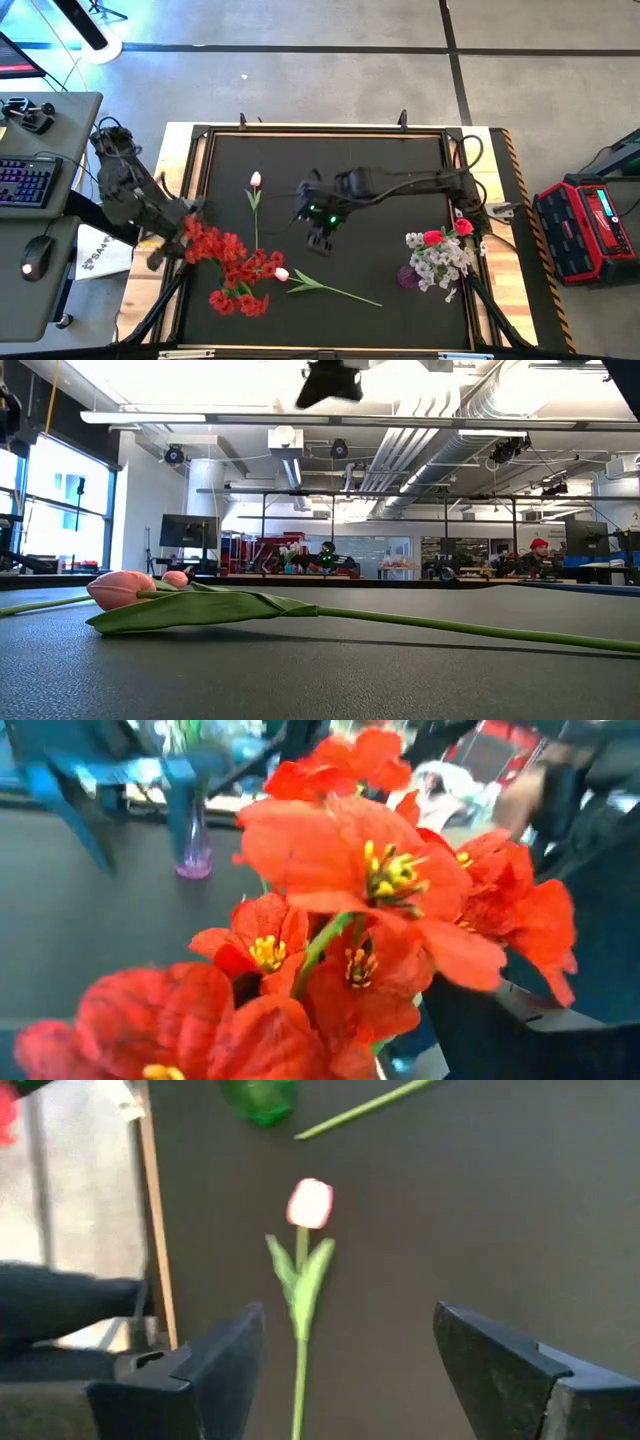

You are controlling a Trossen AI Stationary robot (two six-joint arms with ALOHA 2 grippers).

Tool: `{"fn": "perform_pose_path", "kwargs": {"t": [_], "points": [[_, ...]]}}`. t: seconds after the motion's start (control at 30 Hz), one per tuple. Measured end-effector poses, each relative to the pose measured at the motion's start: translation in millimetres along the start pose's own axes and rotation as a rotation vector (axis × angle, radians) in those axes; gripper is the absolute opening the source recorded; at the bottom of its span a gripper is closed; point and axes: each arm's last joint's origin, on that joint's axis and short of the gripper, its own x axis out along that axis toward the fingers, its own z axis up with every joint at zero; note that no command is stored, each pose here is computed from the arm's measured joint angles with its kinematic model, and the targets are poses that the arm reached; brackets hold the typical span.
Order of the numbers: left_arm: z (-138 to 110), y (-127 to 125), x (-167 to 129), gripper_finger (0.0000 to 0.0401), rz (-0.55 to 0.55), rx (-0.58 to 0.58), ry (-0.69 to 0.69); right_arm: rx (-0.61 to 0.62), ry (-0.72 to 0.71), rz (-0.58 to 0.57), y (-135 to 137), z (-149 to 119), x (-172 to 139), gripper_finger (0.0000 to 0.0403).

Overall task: Sort flowers into vase by color
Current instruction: Put the red flower into the green vase

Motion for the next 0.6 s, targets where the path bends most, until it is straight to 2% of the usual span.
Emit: {"fn": "perform_pose_path", "kwargs": {"t": [0.13, 0.27, 0.43, 0.6], "points": [[10.3, 6.4, -20.1, 0.0227, -0.024, 0.0, -0.078, -0.061, -0.048, 0.106, 2.9, -2.9, 33.0, 0.0277], [17.6, 9.2, -31.4, 0.0227, -0.054, -0.036, -0.152, -0.07, -0.045, 0.121, -0.4, -13.6, 63.3, 0.0277], [6.2, 1.2, -11.1, 0.0227, -0.064, -0.006, 0.004, -0.048, -0.017, 0.091, -6.9, -21.8, 74.9, 0.0277], [-1.4, -8.5, 12.6, 0.0228, -0.03, -0.008, 0.102, -0.043, -0.023, 0.094, -7.3, -21.1, 75.0, 0.0277]]}}
